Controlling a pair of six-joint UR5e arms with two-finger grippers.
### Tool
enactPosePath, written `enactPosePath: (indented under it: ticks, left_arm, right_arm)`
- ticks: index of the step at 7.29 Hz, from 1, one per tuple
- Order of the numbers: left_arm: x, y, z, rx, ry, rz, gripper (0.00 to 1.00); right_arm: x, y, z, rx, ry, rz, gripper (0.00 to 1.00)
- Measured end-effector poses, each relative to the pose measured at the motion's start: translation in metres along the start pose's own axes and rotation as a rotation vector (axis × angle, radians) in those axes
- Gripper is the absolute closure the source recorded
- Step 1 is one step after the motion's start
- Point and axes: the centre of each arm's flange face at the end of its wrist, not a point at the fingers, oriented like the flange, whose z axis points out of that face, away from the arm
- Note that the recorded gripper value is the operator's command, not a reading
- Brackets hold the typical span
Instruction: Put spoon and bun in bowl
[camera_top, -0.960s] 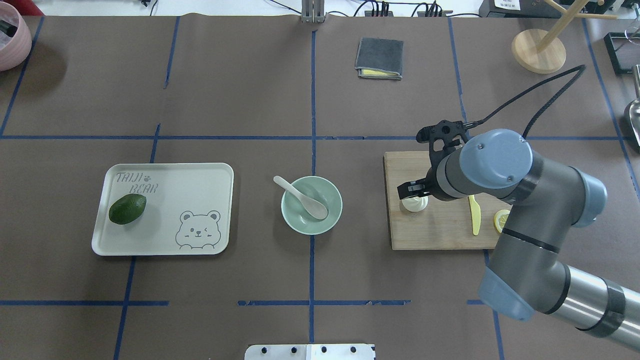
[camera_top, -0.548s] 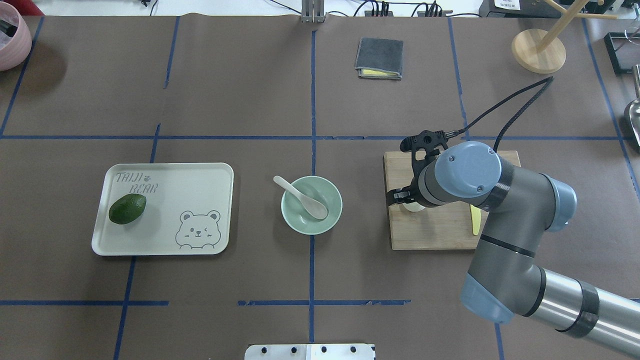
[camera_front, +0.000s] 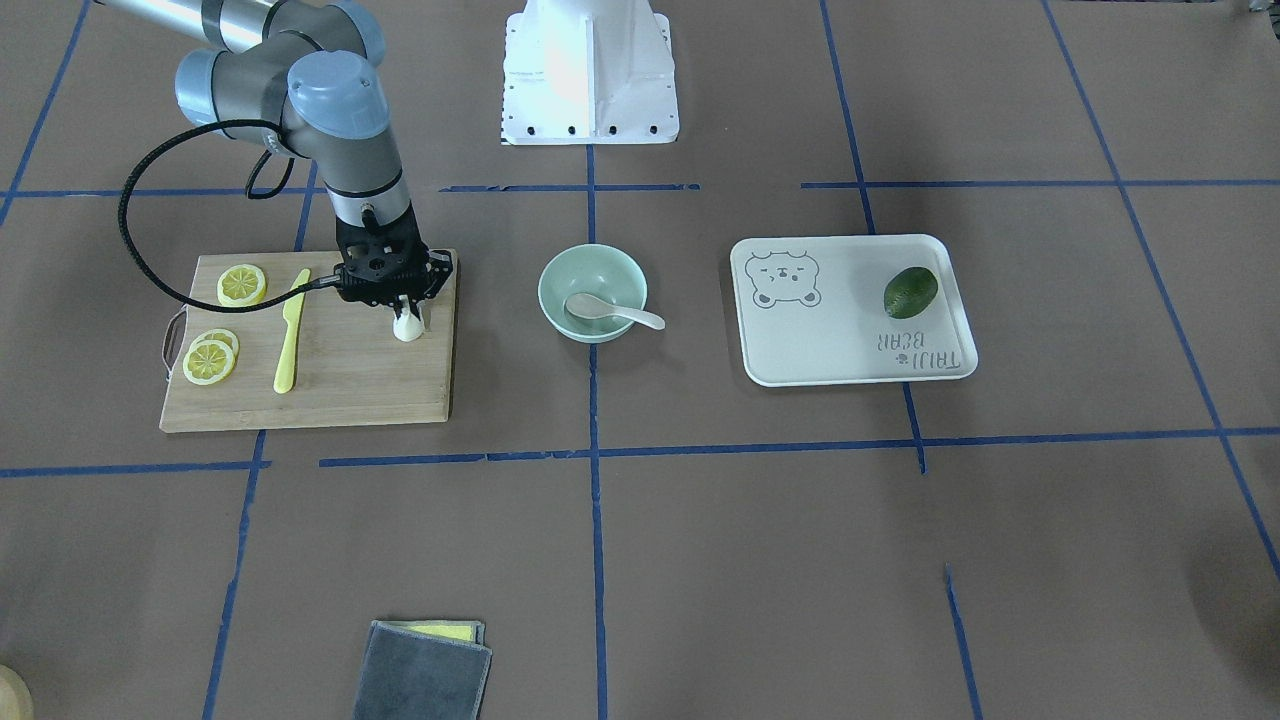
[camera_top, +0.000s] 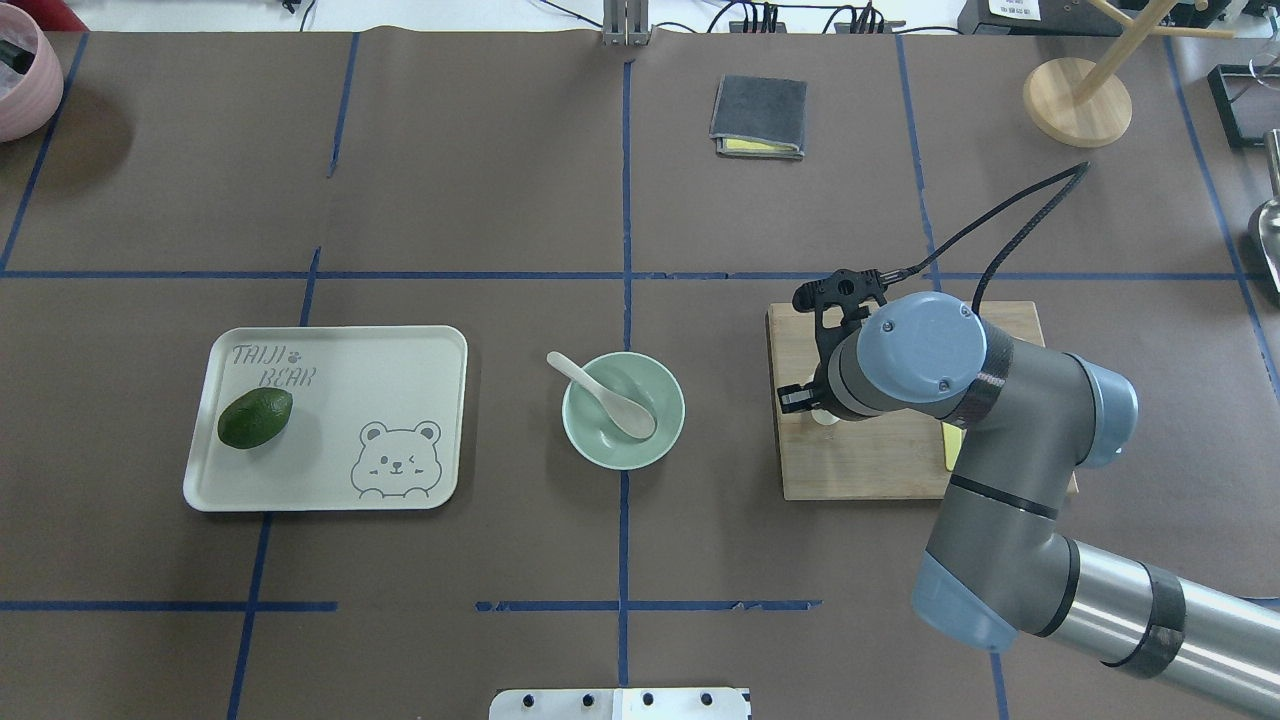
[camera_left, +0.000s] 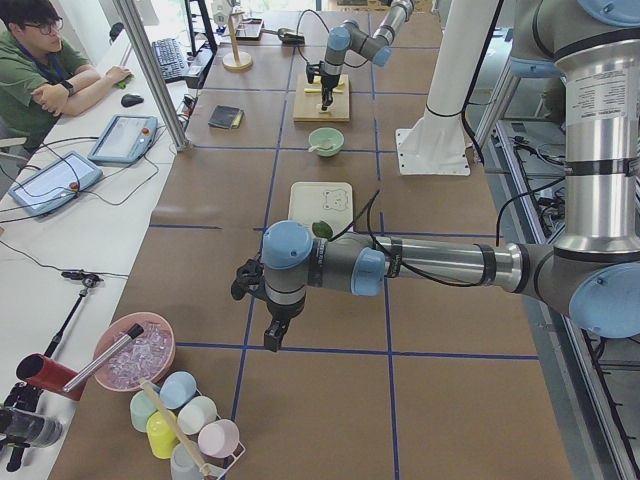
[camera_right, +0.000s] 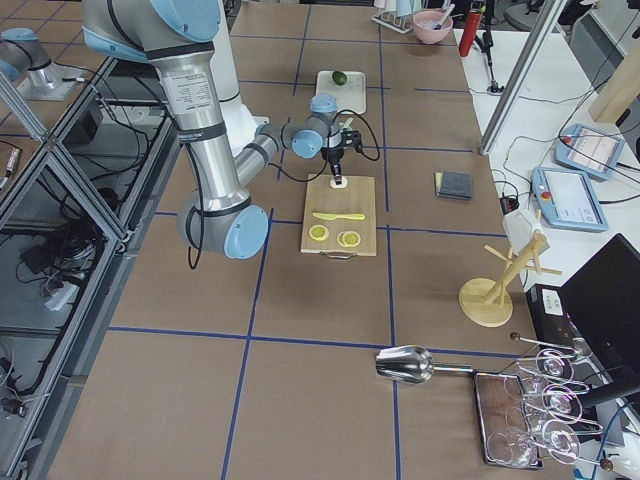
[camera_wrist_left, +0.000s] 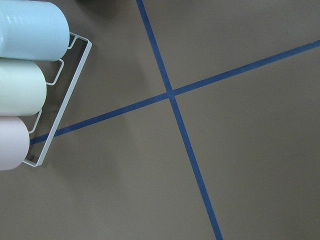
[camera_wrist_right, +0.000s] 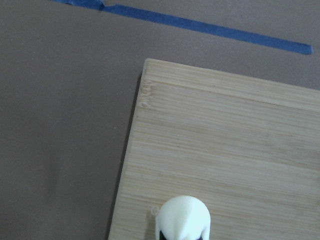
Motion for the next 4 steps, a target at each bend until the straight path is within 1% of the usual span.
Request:
enactPosePath:
  ticks: [2, 4]
  left_arm:
    - [0.0, 0.0, 0.0, 0.001, 0.0, 0.001, 0.0]
    - [0.001, -0.001, -0.001, 0.002, 0.001, 0.002, 0.0]
  right_arm:
    - [-0.048, -0.021, -0.029, 0.024, -0.044, 0.056, 1.0]
    - [-0.121, -0.049, -0.067, 0.027, -0.068, 0.127, 1.0]
